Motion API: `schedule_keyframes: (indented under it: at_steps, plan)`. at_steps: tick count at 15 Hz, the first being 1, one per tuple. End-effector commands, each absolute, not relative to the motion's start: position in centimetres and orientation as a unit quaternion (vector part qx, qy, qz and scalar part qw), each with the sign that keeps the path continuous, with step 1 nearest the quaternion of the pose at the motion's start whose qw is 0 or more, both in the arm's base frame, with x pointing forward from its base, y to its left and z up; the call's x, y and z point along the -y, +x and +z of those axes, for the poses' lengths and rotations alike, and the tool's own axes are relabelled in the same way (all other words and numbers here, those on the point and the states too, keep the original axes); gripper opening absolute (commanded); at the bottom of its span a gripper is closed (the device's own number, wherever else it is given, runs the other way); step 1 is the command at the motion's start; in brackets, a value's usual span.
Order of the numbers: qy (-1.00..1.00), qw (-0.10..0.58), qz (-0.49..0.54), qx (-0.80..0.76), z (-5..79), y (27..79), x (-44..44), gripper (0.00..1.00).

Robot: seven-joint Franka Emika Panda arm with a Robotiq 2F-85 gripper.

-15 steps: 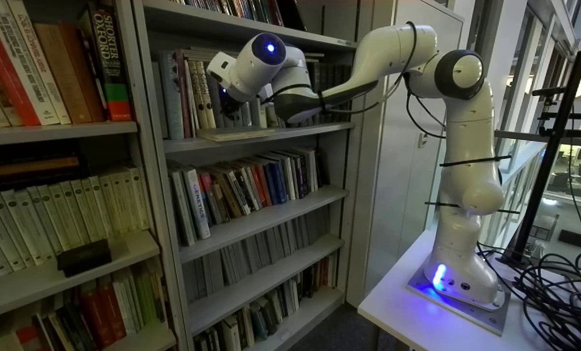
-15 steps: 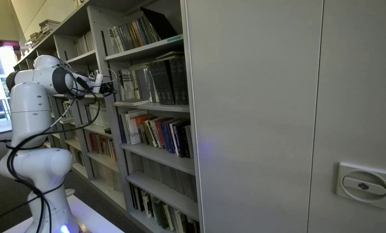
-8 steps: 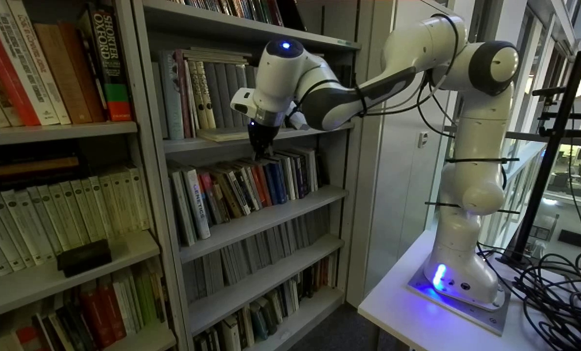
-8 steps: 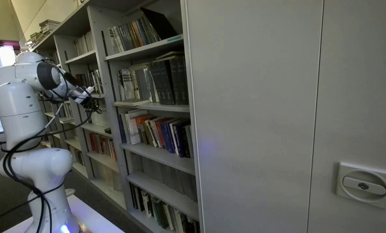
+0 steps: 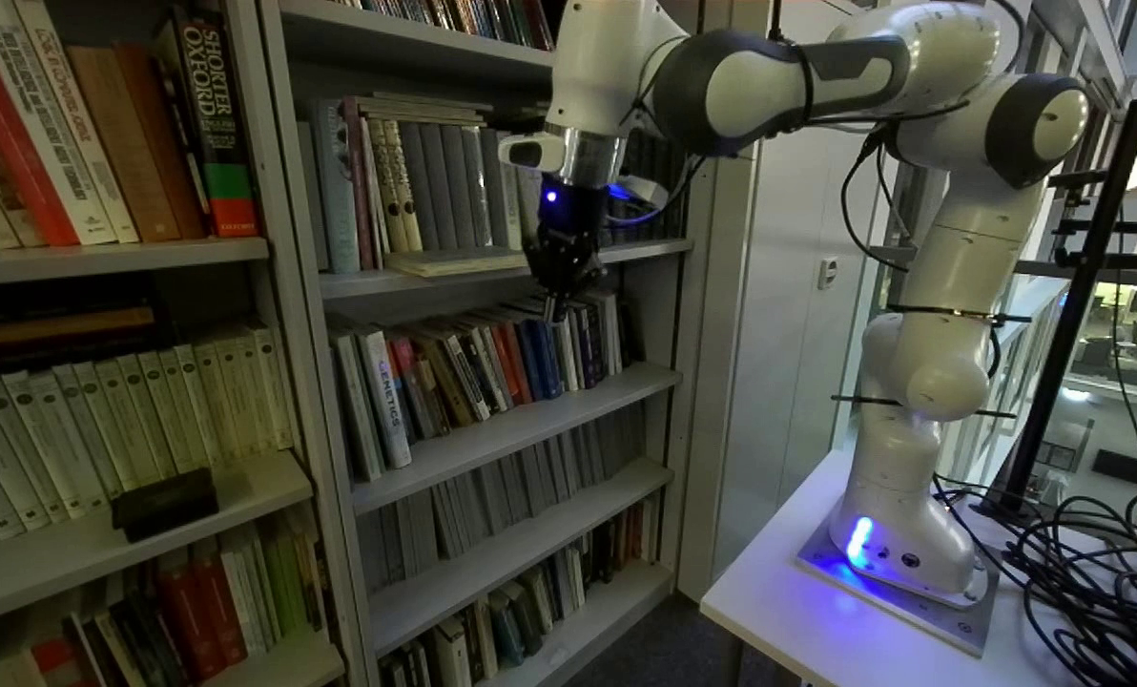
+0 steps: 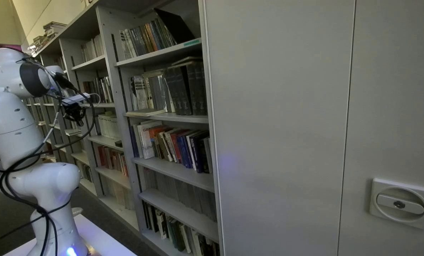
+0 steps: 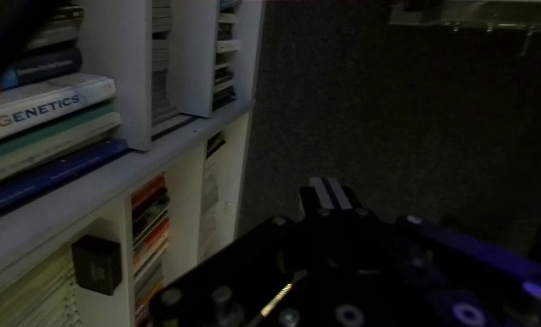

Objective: Pick up the book and arrange it on the shelf with the other books

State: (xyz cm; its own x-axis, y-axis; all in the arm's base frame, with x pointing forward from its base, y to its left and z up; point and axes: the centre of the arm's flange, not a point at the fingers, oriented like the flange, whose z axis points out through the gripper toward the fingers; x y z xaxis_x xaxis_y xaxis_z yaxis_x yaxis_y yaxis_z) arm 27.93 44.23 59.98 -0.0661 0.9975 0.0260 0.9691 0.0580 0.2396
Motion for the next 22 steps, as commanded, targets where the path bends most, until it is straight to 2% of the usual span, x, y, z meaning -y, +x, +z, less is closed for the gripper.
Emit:
schedule_keyframes:
  at_steps: [1, 2, 3, 4, 5, 7, 8, 12, 13, 14, 15, 20, 21, 22]
  plan:
    - [0.646, 0.047, 0.057, -0.76, 62.8, 27.6, -41.9, 0.0]
    - [0.639, 0.044, 0.052, -0.766, 63.2, 27.8, -41.6, 0.0]
    - [0.632, 0.052, 0.051, -0.772, 63.6, 28.3, -41.3, 0.26]
    - [0.647, 0.056, 0.059, -0.758, 62.1, 27.5, -42.4, 0.27]
    - [0.646, 0.056, 0.058, -0.759, 62.3, 27.7, -42.3, 0.09]
    - [0.646, 0.056, 0.056, -0.76, 62.0, 27.7, -42.4, 0.24]
    - [0.645, 0.056, 0.055, -0.76, 61.9, 27.7, -42.5, 0.27]
    - [0.644, 0.055, 0.054, -0.761, 61.8, 27.6, -42.6, 0.27]
    - [0.644, 0.055, 0.054, -0.761, 61.8, 27.6, -42.6, 0.52]
    - [0.646, 0.053, 0.047, -0.76, 61.8, 27.6, -42.6, 0.53]
    - [0.646, 0.047, 0.047, -0.76, 61.6, 27.7, -42.6, 0.58]
    - [0.646, 0.03, 0.031, -0.762, 60.6, 28.2, -42.7, 0.96]
    - [0.646, 0.028, 0.031, -0.763, 60.5, 28.2, -42.7, 1.0]
    - [0.645, 0.029, 0.031, -0.763, 60.6, 28.3, -42.8, 1.0]
